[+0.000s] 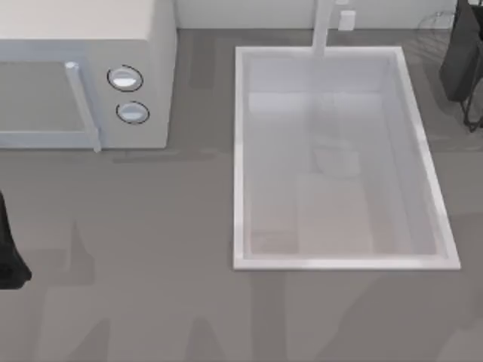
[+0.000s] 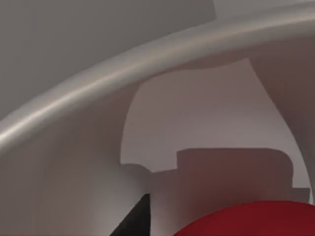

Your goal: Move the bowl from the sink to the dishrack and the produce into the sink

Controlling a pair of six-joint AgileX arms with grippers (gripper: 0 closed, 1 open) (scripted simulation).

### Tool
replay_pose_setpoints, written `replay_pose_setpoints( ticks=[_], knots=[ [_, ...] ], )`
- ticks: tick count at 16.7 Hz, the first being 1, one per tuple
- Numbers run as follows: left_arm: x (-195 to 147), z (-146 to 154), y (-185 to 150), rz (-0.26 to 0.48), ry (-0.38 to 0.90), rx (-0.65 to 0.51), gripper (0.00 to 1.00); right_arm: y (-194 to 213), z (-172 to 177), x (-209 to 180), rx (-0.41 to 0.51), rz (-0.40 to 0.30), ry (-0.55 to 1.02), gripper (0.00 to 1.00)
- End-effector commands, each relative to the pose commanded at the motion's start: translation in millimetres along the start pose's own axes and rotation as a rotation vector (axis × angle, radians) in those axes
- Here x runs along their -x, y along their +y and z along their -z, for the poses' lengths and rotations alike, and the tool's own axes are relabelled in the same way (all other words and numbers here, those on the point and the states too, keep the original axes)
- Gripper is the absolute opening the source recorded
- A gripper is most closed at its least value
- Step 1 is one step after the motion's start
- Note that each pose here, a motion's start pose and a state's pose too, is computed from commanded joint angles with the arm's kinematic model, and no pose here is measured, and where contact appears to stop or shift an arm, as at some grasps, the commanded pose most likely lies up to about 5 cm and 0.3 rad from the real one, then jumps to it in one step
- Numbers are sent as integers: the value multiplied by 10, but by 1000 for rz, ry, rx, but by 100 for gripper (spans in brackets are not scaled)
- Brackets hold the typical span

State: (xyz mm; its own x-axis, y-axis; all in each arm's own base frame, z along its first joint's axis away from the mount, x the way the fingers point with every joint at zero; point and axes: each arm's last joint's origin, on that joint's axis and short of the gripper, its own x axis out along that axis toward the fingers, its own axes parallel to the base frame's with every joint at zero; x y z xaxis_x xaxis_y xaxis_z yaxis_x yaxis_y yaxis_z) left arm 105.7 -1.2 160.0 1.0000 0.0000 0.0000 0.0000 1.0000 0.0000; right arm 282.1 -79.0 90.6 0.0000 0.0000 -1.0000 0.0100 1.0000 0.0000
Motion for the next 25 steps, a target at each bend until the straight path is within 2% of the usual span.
replay_pose_setpoints(
  ticks=[8,16,17,22,25],
  knots=[
    [0,0,0,0,0,0,100,0,0,0,0,0,0,2],
    [0,0,0,0,0,0,100,0,0,0,0,0,0,0],
    [0,0,0,0,0,0,100,10,-54,314,-13,2,-75,0],
    [0,0,0,0,0,0,100,-5,-129,629,-7,3,-93,0],
    [0,0,0,0,0,0,100,-4,-78,876,-17,-13,-26,0]
  ],
)
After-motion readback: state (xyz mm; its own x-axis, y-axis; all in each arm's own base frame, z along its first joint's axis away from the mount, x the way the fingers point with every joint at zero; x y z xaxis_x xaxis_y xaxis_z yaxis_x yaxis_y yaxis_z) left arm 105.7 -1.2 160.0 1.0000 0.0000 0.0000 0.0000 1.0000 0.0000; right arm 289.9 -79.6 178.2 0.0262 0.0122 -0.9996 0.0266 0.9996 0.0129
